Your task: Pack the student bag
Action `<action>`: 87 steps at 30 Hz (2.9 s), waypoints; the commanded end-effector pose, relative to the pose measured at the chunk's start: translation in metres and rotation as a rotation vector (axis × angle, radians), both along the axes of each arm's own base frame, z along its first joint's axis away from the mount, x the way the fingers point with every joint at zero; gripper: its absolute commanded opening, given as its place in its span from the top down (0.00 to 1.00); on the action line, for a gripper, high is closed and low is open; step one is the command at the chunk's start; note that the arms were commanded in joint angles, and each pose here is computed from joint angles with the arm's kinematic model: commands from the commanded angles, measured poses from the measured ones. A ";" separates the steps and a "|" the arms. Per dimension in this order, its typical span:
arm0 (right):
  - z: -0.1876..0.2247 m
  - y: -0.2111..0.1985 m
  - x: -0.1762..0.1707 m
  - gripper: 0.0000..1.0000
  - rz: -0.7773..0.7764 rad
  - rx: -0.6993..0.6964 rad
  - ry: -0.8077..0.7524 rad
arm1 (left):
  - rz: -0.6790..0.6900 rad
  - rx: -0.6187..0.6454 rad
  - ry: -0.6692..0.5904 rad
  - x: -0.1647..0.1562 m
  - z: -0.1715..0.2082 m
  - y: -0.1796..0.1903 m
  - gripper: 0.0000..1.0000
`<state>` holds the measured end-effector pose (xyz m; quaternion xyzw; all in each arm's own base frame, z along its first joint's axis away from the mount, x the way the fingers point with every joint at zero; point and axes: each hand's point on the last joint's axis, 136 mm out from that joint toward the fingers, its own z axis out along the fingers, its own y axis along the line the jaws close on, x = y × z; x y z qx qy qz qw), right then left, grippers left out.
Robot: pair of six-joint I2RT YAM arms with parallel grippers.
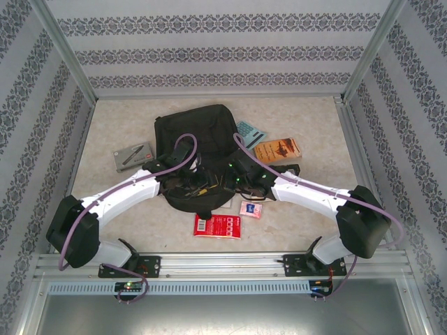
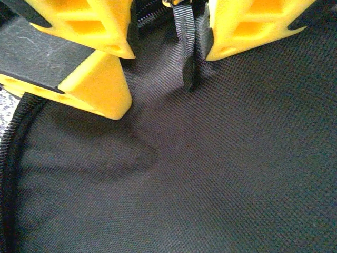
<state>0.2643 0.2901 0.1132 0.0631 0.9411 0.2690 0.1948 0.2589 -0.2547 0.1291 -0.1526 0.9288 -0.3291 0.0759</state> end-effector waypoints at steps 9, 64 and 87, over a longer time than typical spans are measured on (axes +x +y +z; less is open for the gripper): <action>0.026 0.024 0.010 1.00 0.012 0.084 -0.067 | -0.013 0.012 -0.001 0.009 -0.013 -0.006 0.53; 0.036 -0.069 0.067 0.90 -0.047 -0.059 -0.086 | -0.031 0.303 -0.321 0.010 0.052 0.072 1.00; 0.058 -0.042 0.009 0.36 -0.364 0.259 0.271 | -0.056 -0.040 -0.364 0.042 0.107 -0.032 1.00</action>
